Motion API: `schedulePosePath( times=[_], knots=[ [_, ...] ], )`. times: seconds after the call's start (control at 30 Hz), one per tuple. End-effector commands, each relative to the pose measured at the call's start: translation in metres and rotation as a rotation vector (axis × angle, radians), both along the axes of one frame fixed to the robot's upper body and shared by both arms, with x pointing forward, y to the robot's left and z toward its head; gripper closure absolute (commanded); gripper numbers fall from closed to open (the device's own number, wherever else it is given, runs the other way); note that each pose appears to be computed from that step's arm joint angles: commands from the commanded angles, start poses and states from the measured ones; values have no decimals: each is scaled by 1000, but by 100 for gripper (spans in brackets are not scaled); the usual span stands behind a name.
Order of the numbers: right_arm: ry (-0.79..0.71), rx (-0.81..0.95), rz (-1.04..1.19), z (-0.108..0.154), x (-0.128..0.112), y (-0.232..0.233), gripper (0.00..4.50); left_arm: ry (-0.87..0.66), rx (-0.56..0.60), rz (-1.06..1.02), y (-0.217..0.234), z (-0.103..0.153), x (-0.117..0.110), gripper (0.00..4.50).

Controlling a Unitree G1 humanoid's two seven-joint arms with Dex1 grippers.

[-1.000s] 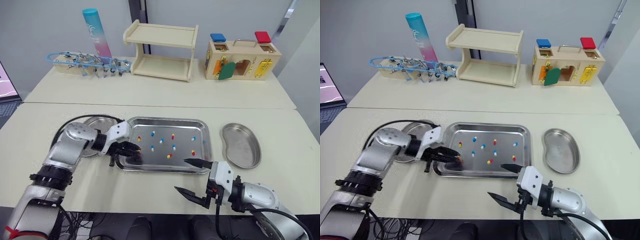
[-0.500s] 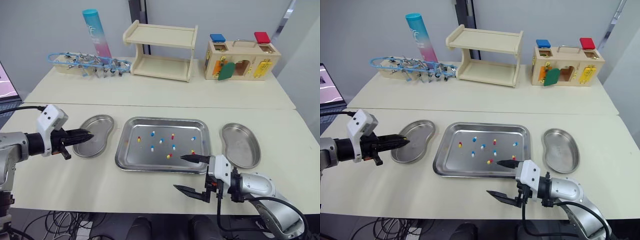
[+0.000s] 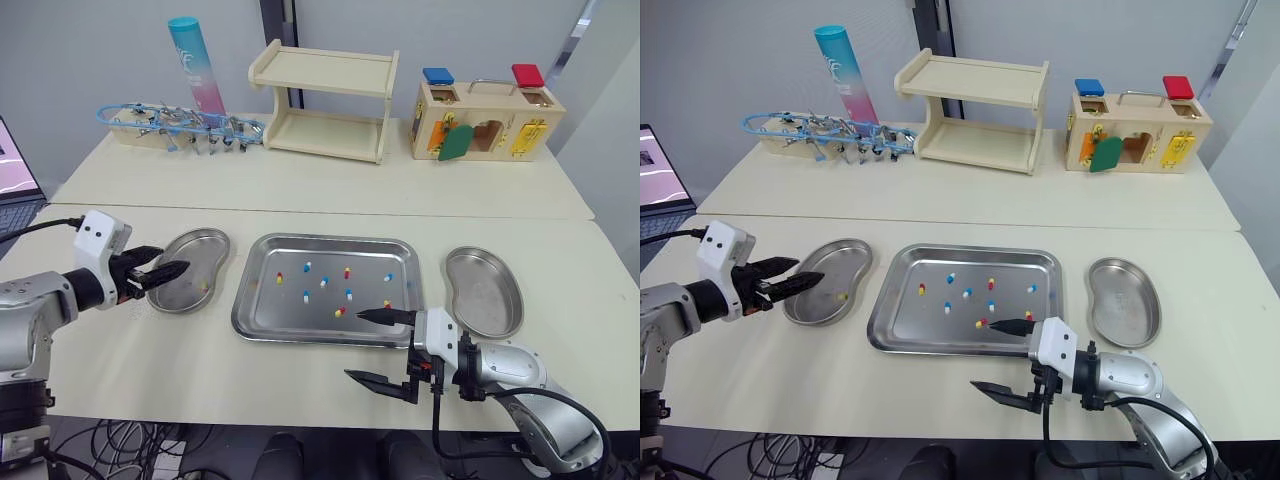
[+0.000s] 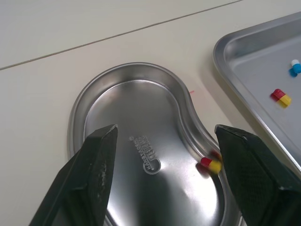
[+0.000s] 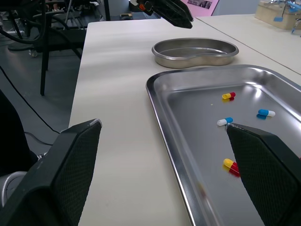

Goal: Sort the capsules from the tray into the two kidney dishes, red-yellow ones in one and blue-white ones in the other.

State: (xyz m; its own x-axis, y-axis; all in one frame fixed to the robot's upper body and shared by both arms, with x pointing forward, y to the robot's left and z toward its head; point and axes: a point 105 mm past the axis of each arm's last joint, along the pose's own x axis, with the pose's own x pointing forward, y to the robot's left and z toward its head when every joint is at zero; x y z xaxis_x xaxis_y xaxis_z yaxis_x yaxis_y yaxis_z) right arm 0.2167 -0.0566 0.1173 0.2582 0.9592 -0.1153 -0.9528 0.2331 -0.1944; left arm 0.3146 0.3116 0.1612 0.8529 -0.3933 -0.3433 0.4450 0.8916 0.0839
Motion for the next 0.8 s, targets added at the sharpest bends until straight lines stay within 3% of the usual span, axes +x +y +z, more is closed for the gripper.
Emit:
schedulePosePath(
  times=[0.03,0.3,0.53,0.7,0.8],
  knots=[
    [-31,22,24,9,-2,2,0,-79,-1,12,3,23,-3,120],
    [-59,-12,-6,10,3,-10,0,-162,9,91,29,41,-29,120],
    [-77,-126,-121,15,14,-62,0,-123,48,252,72,17,-65,120],
    [-88,-270,-255,19,18,-123,0,-51,104,273,89,-12,-86,4],
    [-72,-372,-337,19,16,-165,0,-44,110,291,97,-20,-92,4]
  ],
)
